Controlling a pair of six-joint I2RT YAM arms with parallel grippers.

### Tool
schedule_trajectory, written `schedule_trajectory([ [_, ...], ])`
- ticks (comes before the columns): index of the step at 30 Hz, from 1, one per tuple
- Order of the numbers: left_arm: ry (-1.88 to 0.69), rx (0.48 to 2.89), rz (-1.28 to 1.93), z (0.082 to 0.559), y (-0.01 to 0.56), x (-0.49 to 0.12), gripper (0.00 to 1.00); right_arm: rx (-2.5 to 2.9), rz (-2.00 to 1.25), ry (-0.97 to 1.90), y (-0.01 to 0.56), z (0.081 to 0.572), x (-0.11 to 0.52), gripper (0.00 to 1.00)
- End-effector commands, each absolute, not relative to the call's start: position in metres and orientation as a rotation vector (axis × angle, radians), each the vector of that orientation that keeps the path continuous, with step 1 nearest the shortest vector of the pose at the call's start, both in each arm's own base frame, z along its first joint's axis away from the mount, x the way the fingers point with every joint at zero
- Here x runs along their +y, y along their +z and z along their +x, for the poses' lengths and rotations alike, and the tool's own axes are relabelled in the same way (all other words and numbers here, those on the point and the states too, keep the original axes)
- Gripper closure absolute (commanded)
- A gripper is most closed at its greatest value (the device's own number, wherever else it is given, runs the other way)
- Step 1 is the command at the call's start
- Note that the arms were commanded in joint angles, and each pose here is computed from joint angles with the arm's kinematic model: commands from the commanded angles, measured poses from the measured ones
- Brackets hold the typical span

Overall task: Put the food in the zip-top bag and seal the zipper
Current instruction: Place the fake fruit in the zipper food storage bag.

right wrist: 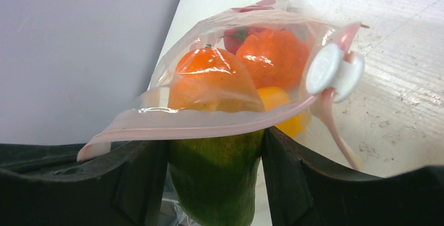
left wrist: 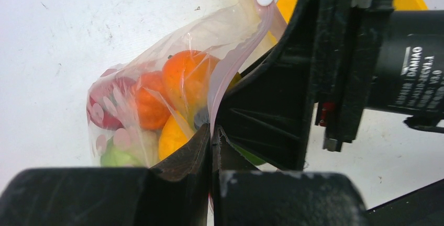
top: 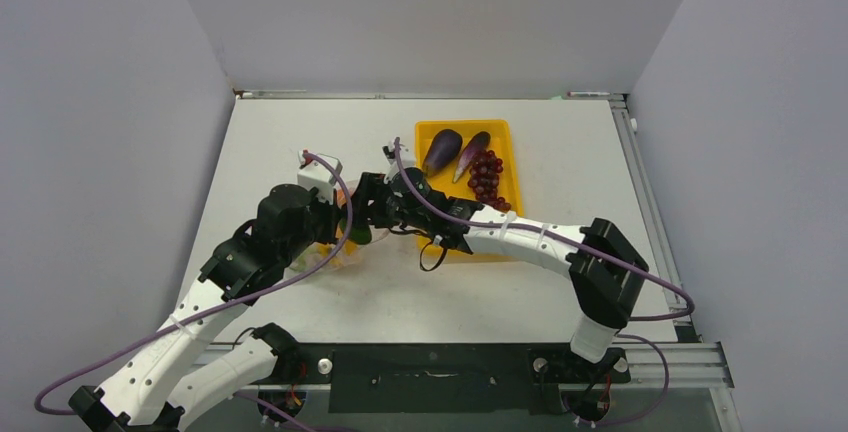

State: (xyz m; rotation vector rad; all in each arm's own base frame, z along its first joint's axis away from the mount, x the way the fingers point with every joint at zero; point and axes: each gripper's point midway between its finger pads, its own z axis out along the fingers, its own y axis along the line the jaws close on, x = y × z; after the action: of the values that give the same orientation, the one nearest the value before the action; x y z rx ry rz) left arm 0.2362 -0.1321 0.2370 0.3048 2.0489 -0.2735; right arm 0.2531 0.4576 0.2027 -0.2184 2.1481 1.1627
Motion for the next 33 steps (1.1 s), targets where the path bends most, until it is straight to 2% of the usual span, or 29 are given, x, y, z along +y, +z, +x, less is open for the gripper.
schedule_trajectory([
  [1,-0.315,1.985,0.300,0.240,0.253,-0.138,1.00,2.067,-0.056,1.257,0.219,0.261,0.474,0.71],
  [4,-0.316,1.985,0.301,0.240,0.252,-0.138,1.00,2.072,0.027,1.268,0.211,0.265,0.476,0.70],
  [15,-0.317,1.979,0.296,0.239,0.254,-0.137,1.00,2.068,0.218,1.269,0.186,0.276,0.490,0.52],
  [19,-0.319,1.975,0.294,0.239,0.255,-0.137,1.00,2.064,0.222,1.281,0.184,0.276,0.495,0.37],
  [26,-0.319,1.976,0.294,0.239,0.254,-0.136,1.00,2.054,0.121,1.287,0.191,0.270,0.498,0.19],
  [33,-0.319,1.974,0.292,0.239,0.255,-0.136,1.00,2.067,0.055,1.278,0.188,0.265,0.491,0.16],
])
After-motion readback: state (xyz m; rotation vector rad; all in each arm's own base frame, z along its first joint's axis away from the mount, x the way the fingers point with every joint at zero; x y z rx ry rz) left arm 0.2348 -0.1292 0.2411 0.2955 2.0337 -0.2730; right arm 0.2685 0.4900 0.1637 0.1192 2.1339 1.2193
